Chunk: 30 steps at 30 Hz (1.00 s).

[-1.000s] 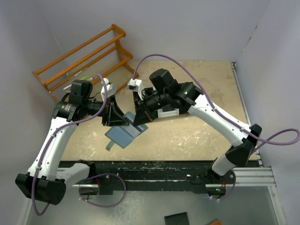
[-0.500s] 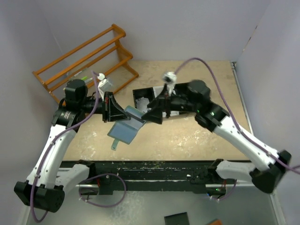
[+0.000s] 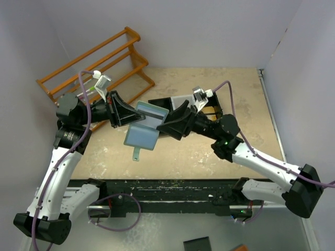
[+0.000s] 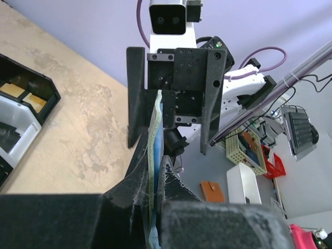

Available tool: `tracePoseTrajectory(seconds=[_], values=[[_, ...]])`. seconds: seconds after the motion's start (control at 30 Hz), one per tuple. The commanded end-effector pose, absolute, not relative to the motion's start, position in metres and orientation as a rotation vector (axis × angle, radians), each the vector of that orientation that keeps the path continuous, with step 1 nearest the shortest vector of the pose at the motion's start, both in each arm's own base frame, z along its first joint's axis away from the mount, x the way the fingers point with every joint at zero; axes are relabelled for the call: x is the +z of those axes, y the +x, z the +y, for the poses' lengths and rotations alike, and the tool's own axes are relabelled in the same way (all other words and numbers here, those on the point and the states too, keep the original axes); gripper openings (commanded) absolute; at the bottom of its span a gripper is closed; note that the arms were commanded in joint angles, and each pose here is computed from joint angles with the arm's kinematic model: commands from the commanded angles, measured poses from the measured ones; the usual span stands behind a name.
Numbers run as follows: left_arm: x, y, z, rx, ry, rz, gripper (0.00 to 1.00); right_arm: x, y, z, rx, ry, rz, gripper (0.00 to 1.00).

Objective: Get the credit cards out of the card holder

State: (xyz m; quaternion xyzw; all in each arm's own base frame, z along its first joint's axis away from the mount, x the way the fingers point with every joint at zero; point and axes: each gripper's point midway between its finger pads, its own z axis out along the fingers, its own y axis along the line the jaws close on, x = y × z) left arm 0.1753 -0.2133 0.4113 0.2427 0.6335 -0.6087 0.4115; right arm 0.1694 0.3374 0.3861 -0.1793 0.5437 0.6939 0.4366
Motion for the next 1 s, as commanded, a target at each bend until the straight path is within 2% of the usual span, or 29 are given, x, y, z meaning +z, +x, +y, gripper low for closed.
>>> tracePoseTrajectory(seconds=[0.0,0.03,0.07,0.1,0.13,0.2,0.23,0.27,0.3,0.33,0.37,0.4,0.43,0.53,0.63,0.77,0.97], values=[[0.434,0.171,-0.212,-1.522,0.597,1.527,0.0,0.438,0.158,0.332,1.812,-0.419,1.133,0.63],[0.434,0.17,-0.212,-1.523,0.6,1.528,0.0,0.44,0.158,0.333,1.821,-0.413,1.119,0.54],[0.433,0.17,-0.212,-1.523,0.602,1.531,0.0,0.441,0.158,0.334,1.83,-0.408,1.116,0.41],[0.431,0.17,-0.212,-1.523,0.6,1.536,0.0,0.442,0.159,0.335,1.831,-0.411,1.119,0.22],[0.43,0.17,-0.212,-1.523,0.602,1.537,0.0,0.441,0.159,0.337,1.826,-0.42,1.135,0.12],[0.428,0.168,-0.212,-1.526,0.611,1.54,0.0,0.437,0.161,0.341,1.809,-0.438,1.183,0.0],[0.427,0.167,-0.212,-1.525,0.624,1.539,0.02,0.428,0.161,0.345,1.8,-0.463,1.244,0.0],[0.426,0.165,-0.212,-1.523,0.644,1.535,0.12,0.425,0.155,0.347,1.811,-0.504,1.277,0.0],[0.424,0.163,-0.212,-1.521,0.672,1.535,0.31,0.424,0.152,0.346,1.801,-0.54,1.299,0.0],[0.422,0.161,-0.212,-1.515,0.706,1.536,0.58,0.419,0.152,0.347,1.771,-0.577,1.348,0.0],[0.418,0.158,-0.212,-1.507,0.763,1.534,0.76,0.412,0.151,0.347,1.736,-0.628,1.4,0.0],[0.412,0.154,-0.212,-1.501,0.81,1.552,0.88,0.396,0.151,0.349,1.686,-0.68,1.516,0.0],[0.408,0.152,-0.211,-1.486,0.847,1.559,0.91,0.395,0.148,0.349,1.655,-0.753,1.534,0.0],[0.395,0.153,-0.208,-1.398,0.95,1.559,0.91,0.353,0.136,0.348,1.587,-0.967,1.742,0.0],[0.377,0.161,-0.206,-1.335,1.019,1.577,0.85,0.309,0.134,0.338,1.457,-1.118,1.957,0.0],[0.347,0.168,-0.205,-1.325,1.052,1.654,0.75,0.295,0.134,0.334,1.382,-1.231,2.06,0.0],[0.309,0.167,-0.202,-1.359,1.097,1.751,0.74,0.302,0.14,0.333,1.324,-1.298,2.067,0.0]])
